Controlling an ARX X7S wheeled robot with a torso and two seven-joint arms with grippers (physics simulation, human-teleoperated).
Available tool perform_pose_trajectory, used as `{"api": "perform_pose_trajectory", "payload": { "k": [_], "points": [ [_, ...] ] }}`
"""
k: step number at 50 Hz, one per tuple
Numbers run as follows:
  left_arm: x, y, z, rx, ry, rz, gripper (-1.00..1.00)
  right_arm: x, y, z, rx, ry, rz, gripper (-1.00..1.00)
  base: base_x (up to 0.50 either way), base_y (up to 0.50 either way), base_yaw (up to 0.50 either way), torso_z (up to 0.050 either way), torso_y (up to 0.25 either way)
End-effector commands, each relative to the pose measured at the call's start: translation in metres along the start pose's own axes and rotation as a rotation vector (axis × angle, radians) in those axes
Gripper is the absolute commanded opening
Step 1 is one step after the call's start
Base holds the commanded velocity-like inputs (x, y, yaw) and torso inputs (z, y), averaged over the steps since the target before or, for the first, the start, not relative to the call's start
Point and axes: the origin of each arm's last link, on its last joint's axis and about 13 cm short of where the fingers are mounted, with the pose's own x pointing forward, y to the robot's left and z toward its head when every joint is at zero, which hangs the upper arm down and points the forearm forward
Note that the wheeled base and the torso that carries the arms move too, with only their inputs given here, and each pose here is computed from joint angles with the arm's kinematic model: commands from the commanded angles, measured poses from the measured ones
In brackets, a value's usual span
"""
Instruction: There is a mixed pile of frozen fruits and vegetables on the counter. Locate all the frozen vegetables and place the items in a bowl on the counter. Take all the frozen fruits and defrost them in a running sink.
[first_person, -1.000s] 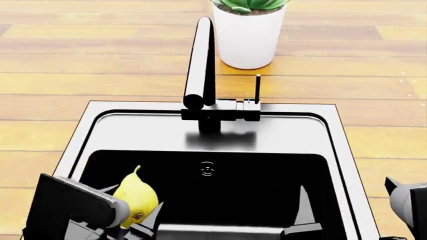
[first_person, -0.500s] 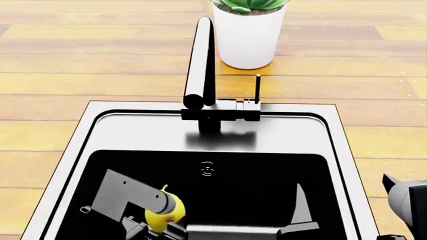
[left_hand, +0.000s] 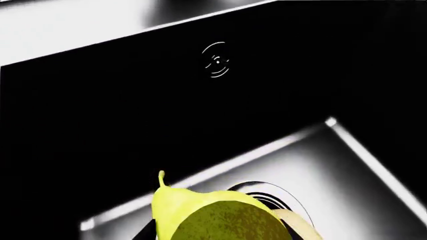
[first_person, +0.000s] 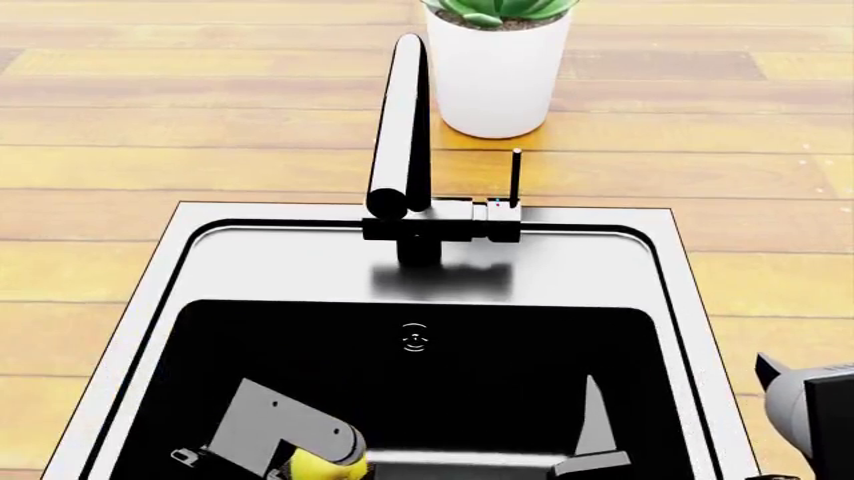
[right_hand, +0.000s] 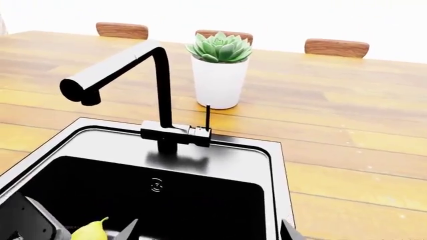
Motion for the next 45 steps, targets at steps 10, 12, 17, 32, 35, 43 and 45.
{"api": "perform_pose_trajectory", "payload": {
  "k": [10,12,17,32,35,43,45],
  "points": [
    [0.007,-0.003,0.0,-0.057,0.006,-0.003,-1.0,0.003,0.0,-0.001,0.017,-0.037,0.024,1.0,0.0,0.0,0.0,0.0,0.0],
    [0.007,-0.003,0.0,-0.056,0.007,-0.003,1.0,0.003,0.001,-0.003,0.017,-0.032,0.027,1.0,0.0,0.0,0.0,0.0,0.0],
    [0.005,-0.004,0.003,-0.058,-0.001,0.003,1.0,0.003,0.0,-0.002,0.019,-0.033,0.024,1.0,0.0,0.0,0.0,0.0,0.0],
    [-0.026,-0.005,0.025,-0.051,-0.116,0.031,1.0,0.005,0.0,-0.004,0.025,-0.036,0.016,1.0,0.0,0.0,0.0,0.0,0.0],
    [-0.045,-0.006,0.038,-0.046,-0.178,0.033,1.0,0.006,0.0,-0.003,0.026,-0.042,0.015,1.0,0.0,0.0,0.0,0.0,0.0],
    [-0.091,-0.009,0.063,-0.027,-0.32,0.02,1.0,0.009,-0.001,-0.004,0.026,-0.051,0.006,1.0,0.0,0.0,0.0,0.0,0.0],
    [-0.095,-0.008,0.063,-0.026,-0.33,0.024,1.0,0.009,-0.001,-0.004,0.022,-0.055,0.004,1.0,0.0,0.0,0.0,0.0,0.0]
  ]
}}
